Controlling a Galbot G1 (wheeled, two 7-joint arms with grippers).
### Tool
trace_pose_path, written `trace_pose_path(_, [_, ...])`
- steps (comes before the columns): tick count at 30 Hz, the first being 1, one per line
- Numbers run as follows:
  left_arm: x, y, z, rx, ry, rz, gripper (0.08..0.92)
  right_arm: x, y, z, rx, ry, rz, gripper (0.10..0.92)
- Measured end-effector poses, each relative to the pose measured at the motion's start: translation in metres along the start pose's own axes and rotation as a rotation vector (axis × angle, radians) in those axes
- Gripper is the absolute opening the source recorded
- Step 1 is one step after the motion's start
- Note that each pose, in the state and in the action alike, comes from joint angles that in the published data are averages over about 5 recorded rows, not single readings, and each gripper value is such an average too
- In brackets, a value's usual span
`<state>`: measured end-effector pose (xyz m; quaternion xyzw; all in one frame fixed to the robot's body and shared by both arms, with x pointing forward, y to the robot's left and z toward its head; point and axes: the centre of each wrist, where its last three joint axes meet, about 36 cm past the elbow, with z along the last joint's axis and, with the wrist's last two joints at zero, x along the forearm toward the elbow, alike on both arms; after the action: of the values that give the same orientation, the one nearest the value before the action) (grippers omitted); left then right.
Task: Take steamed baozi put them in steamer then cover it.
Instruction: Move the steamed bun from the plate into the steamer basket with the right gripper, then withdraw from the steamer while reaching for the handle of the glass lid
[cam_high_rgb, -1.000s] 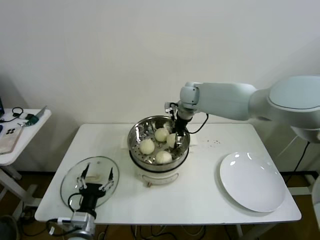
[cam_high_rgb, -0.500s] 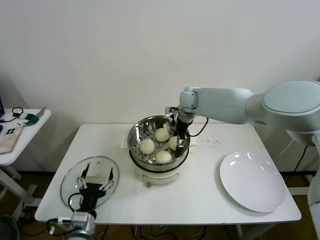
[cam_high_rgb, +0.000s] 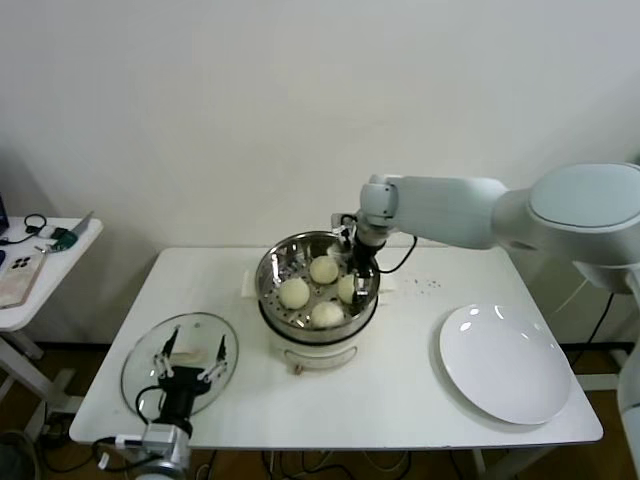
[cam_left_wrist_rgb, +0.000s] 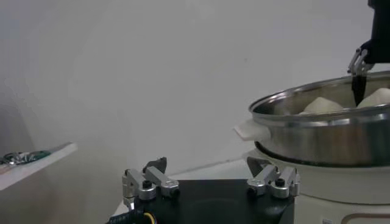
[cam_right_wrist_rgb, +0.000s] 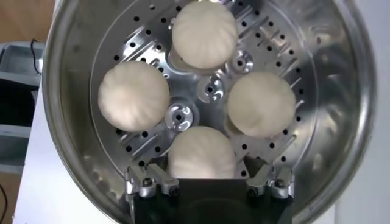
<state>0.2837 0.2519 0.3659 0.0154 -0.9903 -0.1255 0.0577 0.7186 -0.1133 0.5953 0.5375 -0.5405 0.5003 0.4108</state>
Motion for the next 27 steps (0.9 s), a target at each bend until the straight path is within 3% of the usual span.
trace_pose_path(18, [0.001, 0.002, -0.002, -0.004, -0.005, -0.006, 0.823, 0.077, 0.012, 0.058, -0.035, -0.208, 0.125, 0.823])
trace_pose_path(27, [-0.003, 0.005, -0.005, -0.024, -0.031, -0.019, 0.823, 0.073, 0.05, 0.12, -0.046, -0.423, 0.336, 0.823])
